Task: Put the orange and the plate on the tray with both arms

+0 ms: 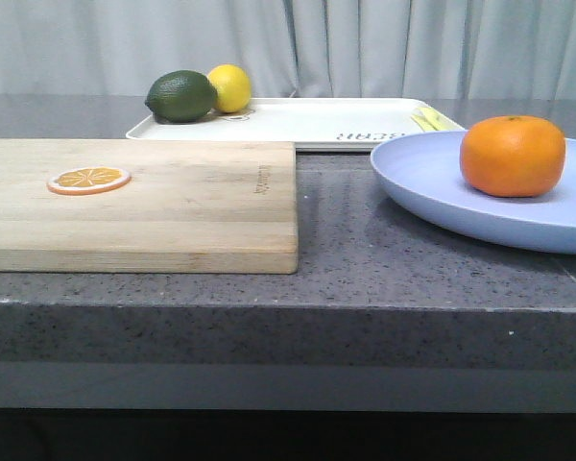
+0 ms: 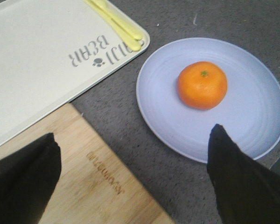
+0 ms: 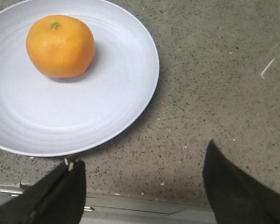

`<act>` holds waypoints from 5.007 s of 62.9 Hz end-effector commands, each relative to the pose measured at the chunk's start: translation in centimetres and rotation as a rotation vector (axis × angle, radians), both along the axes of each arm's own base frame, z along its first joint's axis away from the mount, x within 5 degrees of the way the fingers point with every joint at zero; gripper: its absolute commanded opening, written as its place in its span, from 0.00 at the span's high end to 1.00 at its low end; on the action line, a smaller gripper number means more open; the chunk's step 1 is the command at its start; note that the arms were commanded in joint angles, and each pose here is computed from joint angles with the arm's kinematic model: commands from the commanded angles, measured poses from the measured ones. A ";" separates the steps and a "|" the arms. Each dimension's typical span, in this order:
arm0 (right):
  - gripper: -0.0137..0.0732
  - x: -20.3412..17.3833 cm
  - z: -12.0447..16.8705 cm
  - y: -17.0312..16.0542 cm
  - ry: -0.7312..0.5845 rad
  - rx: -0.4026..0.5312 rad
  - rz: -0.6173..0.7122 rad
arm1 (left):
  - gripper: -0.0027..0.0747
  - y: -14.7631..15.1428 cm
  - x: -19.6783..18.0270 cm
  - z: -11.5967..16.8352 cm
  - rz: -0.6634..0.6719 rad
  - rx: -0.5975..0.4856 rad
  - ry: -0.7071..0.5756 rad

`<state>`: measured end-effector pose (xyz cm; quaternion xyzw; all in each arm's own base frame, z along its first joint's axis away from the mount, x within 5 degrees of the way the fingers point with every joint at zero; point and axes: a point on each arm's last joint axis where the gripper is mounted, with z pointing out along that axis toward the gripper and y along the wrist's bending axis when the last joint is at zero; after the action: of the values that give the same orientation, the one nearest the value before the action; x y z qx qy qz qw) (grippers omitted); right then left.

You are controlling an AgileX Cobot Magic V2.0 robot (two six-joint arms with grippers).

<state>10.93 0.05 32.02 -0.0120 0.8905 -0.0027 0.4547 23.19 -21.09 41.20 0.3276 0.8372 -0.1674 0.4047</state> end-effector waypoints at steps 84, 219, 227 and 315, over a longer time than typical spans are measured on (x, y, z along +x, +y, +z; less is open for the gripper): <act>0.26 9.9 2.4 -3.8 0.264 0.079 -0.198 | 0.16 12.4 -12.4 -3.0 0.082 -0.183 -0.186; 0.98 17.4 -5.6 -7.5 0.440 0.650 -0.029 | 0.16 12.4 -12.3 -2.8 0.083 -0.198 -0.203; 0.98 17.6 -5.4 -7.3 0.417 0.699 -0.030 | 0.16 12.4 -12.3 -2.8 0.083 -0.198 -0.203; 0.98 36.6 3.1 5.5 0.203 0.736 -0.011 | 0.16 12.3 -12.3 -2.7 0.083 -0.209 -0.204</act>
<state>47.53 4.97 30.64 0.1616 0.9034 0.2824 0.2792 10.74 -8.70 37.03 0.2806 0.8063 -0.1833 0.4873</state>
